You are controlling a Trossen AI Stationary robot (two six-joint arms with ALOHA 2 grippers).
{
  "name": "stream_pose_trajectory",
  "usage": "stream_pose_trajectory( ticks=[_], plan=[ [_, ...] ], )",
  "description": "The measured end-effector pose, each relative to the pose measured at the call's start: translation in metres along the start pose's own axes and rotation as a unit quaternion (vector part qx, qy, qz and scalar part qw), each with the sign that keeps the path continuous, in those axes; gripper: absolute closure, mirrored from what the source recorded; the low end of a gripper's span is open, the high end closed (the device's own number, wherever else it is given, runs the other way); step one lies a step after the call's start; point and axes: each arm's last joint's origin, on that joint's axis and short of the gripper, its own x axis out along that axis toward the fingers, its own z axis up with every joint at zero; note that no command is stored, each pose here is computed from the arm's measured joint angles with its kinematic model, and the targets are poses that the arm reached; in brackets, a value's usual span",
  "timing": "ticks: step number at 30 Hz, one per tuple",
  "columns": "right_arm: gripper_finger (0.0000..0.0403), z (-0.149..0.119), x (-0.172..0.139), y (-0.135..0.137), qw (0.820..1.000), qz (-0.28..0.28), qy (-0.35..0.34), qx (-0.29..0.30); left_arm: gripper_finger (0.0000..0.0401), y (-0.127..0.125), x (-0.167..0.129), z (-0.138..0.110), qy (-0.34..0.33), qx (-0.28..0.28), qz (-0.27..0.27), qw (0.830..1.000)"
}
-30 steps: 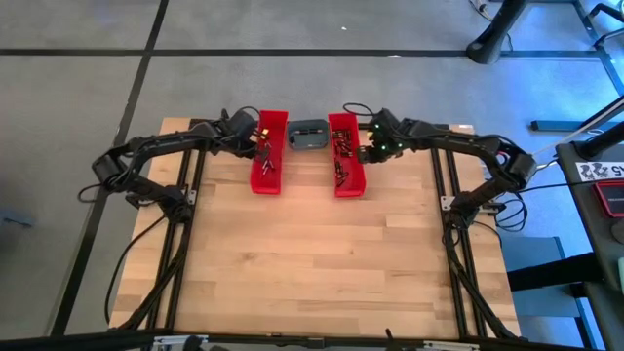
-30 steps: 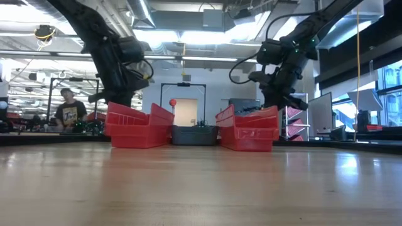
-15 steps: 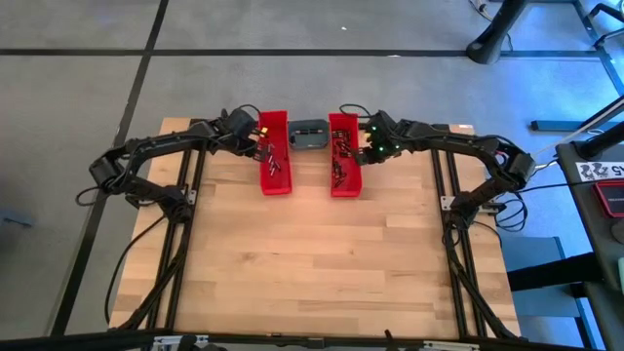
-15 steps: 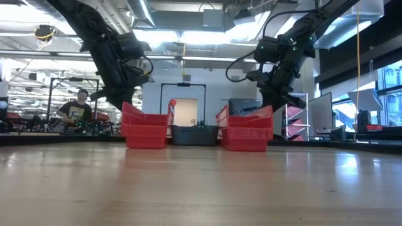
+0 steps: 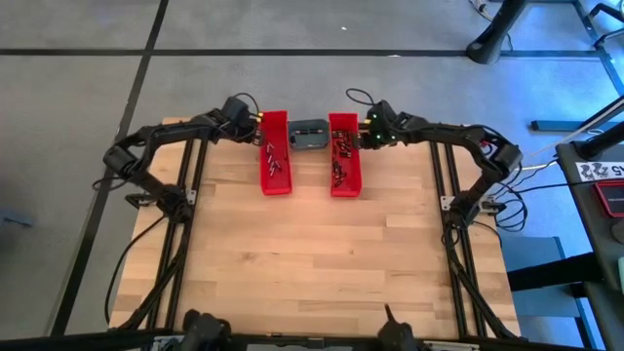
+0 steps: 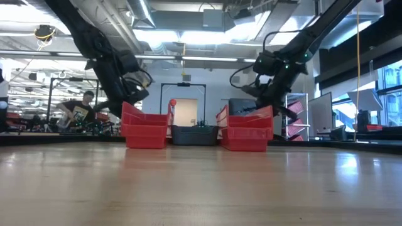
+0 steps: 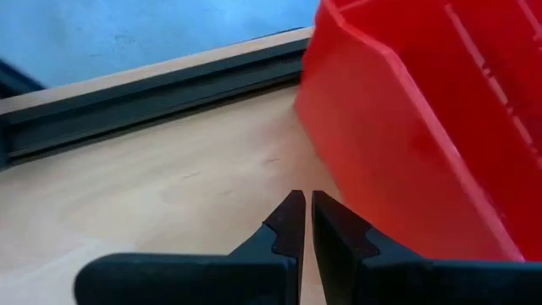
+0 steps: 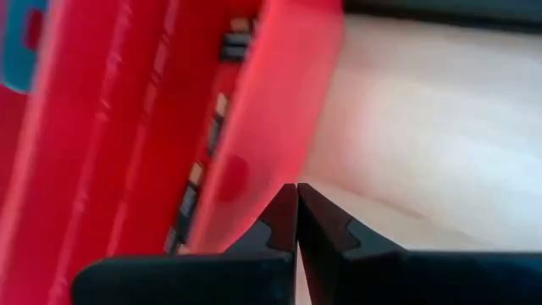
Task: Sort batteries
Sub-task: Move the right red bin to the right side of the blue bin, then return to Home Position
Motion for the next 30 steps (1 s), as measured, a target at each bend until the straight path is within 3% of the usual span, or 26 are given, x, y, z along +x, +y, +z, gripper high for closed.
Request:
stream_pose_trajectory(
  ticks=[6,16,21,30],
  plan=[
    [0.0391,0.003,0.013,0.001,0.999,0.033,-0.001,-0.006,0.0386,-0.006,0.017,0.004,-0.02,-0.021,-0.039,0.999],
    [0.0391,0.002,0.022,-0.001,0.999,0.043,0.01,-0.007,0.0386,-0.004,0.023,0.006,-0.028,-0.019,-0.038,0.999],
    [0.0391,0.004,0.01,-0.002,0.999,0.036,0.004,-0.003,0.0386,-0.001,0.012,0.01,-0.044,-0.018,-0.037,0.998],
    [0.0391,-0.011,-0.043,-0.003,0.997,-0.049,0.03,-0.058,0.0386,0.005,-0.035,0.01,-0.055,0.017,-0.01,0.998]
  ],
)
